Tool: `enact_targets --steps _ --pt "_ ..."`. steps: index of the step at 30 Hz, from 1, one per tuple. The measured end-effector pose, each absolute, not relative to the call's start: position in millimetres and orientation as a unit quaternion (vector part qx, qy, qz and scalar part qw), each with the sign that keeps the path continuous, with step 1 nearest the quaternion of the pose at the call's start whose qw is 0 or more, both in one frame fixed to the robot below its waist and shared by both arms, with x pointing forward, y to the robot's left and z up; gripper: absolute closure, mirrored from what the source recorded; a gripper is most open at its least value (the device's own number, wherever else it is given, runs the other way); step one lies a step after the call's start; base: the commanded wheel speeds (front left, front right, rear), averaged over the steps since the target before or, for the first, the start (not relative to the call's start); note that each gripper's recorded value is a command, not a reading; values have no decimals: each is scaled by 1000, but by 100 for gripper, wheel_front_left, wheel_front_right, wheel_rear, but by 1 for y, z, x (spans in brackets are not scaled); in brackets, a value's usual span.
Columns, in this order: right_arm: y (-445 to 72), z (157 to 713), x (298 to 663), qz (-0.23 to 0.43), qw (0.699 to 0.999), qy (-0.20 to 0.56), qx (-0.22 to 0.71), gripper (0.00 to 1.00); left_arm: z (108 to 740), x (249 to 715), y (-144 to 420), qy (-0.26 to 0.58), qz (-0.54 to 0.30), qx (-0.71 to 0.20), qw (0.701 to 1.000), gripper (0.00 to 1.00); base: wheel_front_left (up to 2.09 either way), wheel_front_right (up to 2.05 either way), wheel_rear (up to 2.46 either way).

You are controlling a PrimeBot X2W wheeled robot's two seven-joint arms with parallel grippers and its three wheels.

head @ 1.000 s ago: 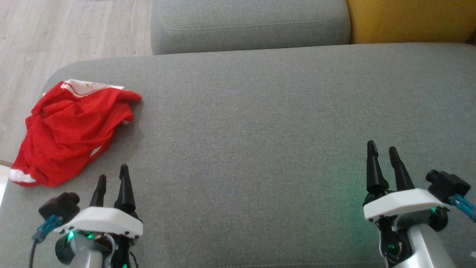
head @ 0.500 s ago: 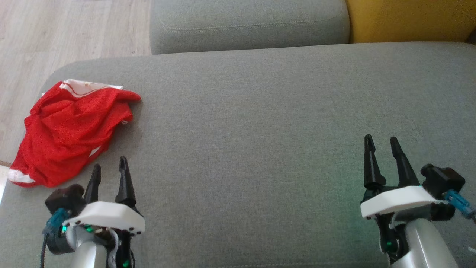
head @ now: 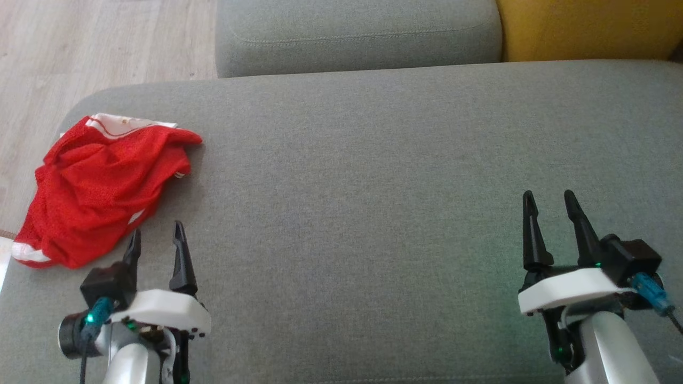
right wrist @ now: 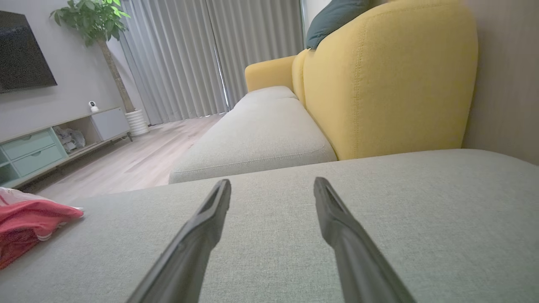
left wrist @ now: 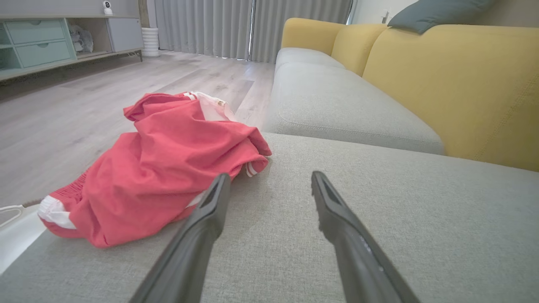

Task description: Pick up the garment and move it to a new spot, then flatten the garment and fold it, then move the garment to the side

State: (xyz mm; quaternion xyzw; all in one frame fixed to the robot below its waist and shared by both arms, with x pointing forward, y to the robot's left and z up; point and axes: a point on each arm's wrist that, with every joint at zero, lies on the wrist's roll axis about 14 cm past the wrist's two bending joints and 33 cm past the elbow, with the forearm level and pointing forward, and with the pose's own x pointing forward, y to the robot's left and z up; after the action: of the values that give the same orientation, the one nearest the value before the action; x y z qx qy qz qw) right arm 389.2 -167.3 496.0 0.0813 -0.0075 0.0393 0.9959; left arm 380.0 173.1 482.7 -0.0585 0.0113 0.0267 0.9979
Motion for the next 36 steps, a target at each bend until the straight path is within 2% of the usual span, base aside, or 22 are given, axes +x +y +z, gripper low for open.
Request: enact_targets --steps 10,26,36 --pt "-169 500 389 43 998 -21 38 0 491 381 172 -9 24 0 1000 0 0 0 0" --pt "-177 501 390 30 998 -24 41 0 491 383 173 -10 26 -5 1000 0 0 0 0" --pt "-132 498 401 95 994 -17 43 0 489 369 190 -7 52 -12 999 0 0 0 0"
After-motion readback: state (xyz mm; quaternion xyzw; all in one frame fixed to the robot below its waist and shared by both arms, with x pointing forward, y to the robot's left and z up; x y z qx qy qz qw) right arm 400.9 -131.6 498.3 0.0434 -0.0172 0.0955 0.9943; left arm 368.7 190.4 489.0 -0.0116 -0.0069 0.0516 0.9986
